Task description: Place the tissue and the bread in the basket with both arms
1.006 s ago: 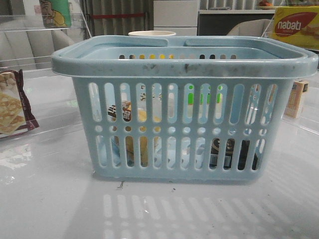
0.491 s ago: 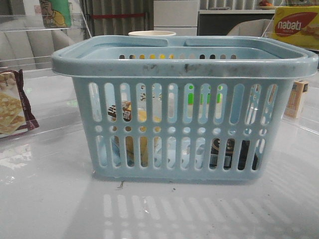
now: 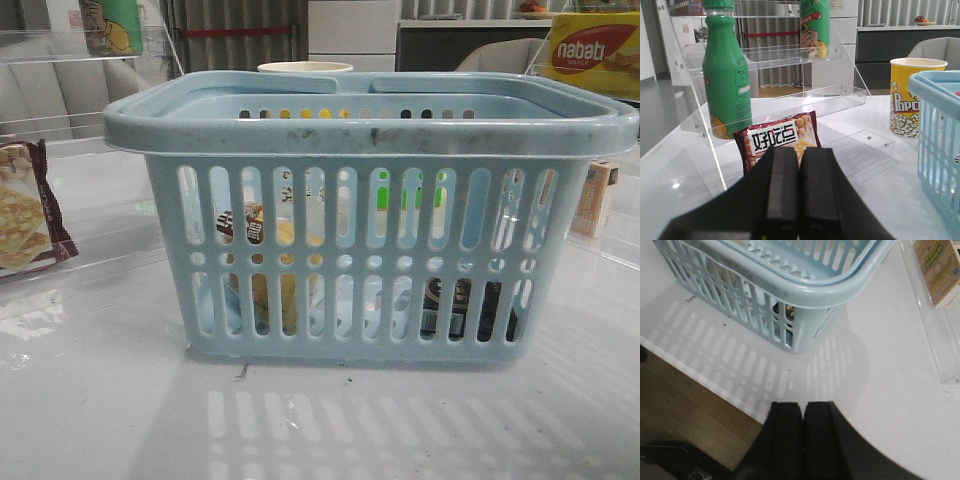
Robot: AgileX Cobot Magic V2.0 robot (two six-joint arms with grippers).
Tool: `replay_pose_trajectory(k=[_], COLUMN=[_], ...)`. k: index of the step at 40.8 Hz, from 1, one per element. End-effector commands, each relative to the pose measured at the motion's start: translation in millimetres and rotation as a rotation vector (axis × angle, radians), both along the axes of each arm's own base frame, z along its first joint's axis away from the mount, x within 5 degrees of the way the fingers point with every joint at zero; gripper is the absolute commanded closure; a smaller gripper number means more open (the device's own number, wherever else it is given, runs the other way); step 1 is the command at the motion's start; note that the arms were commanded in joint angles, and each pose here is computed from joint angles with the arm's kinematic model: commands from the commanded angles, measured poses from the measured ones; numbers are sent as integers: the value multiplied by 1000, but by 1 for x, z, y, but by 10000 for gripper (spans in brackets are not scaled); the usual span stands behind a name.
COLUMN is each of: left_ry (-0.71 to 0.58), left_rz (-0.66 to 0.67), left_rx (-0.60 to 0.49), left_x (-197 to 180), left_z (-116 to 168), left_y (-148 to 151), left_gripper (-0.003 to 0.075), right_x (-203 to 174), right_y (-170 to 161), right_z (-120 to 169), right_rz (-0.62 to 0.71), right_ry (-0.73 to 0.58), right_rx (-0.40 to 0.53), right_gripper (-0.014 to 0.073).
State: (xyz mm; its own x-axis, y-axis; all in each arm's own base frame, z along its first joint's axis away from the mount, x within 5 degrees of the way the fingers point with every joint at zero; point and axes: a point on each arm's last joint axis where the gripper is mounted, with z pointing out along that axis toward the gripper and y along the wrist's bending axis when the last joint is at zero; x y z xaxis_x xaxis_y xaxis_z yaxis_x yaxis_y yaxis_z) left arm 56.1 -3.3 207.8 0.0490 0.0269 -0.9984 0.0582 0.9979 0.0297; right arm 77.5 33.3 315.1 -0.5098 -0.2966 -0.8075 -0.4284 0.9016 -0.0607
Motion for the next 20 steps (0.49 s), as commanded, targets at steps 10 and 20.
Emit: replay_pose_trajectory(k=[10,20], left_ry=[-108,-108], left_rz=[-8,-8], left_rx=[-15,-15], left_x=[-2,-2], left_z=[9,9], left_y=[0,0], left_gripper=[624,624], right_x=[-17,-23], right_y=[-27,-32], right_z=[-18,-79], right_rz=[-272,-386], right_ry=[-540,-659], right_rx=[120,198], right_gripper=[543,543])
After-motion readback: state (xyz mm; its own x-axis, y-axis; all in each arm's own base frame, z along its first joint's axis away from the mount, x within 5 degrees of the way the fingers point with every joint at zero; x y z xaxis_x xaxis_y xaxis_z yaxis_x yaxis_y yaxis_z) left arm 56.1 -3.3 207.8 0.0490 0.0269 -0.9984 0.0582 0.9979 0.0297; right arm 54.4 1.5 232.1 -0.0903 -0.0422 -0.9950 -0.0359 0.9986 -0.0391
